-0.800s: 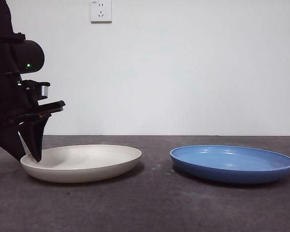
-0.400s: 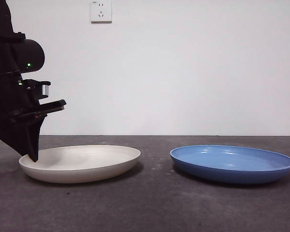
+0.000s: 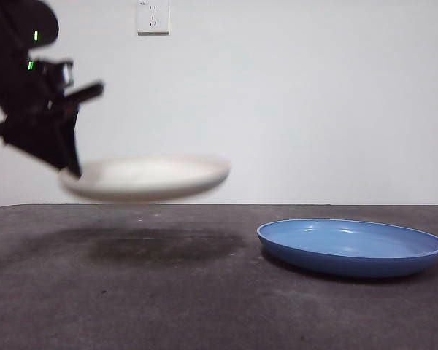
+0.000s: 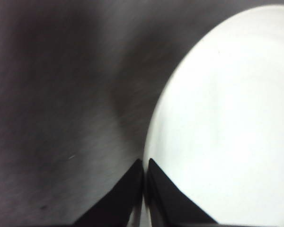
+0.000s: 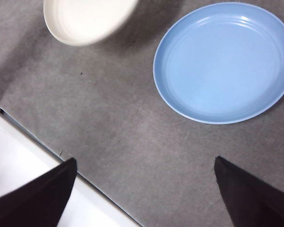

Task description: Pick up the white plate, put it on the blue plate, put it on desk

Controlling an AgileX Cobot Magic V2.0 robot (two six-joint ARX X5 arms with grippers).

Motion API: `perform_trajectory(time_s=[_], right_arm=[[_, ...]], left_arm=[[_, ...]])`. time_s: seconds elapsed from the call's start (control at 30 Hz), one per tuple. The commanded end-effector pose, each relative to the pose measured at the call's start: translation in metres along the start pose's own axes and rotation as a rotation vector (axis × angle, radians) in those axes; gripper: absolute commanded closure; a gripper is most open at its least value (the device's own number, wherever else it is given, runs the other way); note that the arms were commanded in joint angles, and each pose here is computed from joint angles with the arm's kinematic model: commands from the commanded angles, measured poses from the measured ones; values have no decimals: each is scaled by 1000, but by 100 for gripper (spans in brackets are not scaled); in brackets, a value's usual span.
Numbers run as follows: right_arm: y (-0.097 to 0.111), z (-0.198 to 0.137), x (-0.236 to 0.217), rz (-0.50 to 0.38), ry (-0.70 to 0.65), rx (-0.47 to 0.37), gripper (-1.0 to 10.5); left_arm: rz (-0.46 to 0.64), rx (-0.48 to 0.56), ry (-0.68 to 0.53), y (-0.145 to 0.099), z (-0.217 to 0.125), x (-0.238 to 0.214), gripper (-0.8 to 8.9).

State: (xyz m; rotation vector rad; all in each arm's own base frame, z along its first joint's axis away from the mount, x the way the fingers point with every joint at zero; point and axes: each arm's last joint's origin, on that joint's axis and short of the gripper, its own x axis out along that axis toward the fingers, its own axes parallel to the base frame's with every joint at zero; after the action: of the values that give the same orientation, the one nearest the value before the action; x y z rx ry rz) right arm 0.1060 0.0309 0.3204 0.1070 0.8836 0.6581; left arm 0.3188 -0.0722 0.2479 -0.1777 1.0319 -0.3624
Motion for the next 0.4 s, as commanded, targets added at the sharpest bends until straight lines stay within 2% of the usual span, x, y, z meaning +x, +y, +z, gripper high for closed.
perform_trajectory(time_s=[0.03,0.2,0.4], right_arm=[[2,4,-3,2,-17,0,480],[3,6,-5,-1,-38,33,480],[11,16,-23,-60,-107,15,480]], left_arm=[[-56,23,-49,-18,11,-12,805],[-115,104,-80,-53,20,-19,805],[-151,169,-114,-94,21,-8,804]])
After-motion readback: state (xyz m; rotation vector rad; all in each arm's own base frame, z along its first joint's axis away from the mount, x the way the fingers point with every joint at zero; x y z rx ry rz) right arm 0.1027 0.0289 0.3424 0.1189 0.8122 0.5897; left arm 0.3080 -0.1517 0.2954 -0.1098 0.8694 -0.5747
